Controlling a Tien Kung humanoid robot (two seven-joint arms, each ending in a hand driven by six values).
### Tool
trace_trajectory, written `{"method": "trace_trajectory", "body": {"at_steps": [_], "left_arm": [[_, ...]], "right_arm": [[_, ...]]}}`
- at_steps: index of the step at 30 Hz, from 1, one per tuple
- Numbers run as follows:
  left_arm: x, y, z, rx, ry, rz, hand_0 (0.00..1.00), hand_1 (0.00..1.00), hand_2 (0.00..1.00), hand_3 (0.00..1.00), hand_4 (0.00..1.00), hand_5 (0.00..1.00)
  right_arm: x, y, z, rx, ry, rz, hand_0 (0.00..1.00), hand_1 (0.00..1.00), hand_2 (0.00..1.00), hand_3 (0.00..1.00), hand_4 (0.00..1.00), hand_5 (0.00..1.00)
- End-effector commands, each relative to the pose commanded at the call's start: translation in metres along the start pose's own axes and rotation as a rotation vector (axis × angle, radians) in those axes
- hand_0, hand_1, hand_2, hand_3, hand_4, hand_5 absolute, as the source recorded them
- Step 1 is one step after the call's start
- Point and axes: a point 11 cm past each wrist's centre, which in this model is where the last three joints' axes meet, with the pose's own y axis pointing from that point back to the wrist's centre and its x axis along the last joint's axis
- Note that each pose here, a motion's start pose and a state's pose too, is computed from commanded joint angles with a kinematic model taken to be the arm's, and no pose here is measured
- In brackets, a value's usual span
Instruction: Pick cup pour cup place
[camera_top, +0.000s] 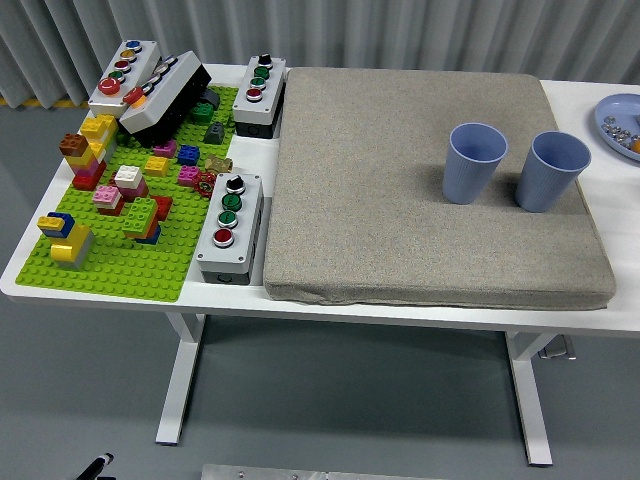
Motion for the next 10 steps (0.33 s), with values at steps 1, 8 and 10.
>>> {"method": "trace_trajectory", "body": {"at_steps": [1,8,10], "left_arm": [[0.0,0.0,0.0,0.0,0.0,0.0,0.843,0.831,0.884,0.786,0.645,0.998],[0.0007,0.0001,0.0,0.0,0.002,0.003,0.843,0.831,0.885,0.786,0.645,0.998],[0.0007,0.0001,-0.0009,0.002,0.003,0.003,0.843,0.831,0.885,0.786,0.645,0.998]], "right_arm": [[0.0001,0.0,-0.0001,0.0,0.0,0.0,0.817,0.726,0.697,0.743,0.824,0.998],[0.0013,-0.0002,-0.0006,0.0,0.004,0.002,0.817,0.725,0.698,0.746,0.823,0.998],[0.0003,0.0005,0.0008,-0.003,0.008,-0.003,0.817,0.725,0.698,0.746,0.823,0.998]]}}
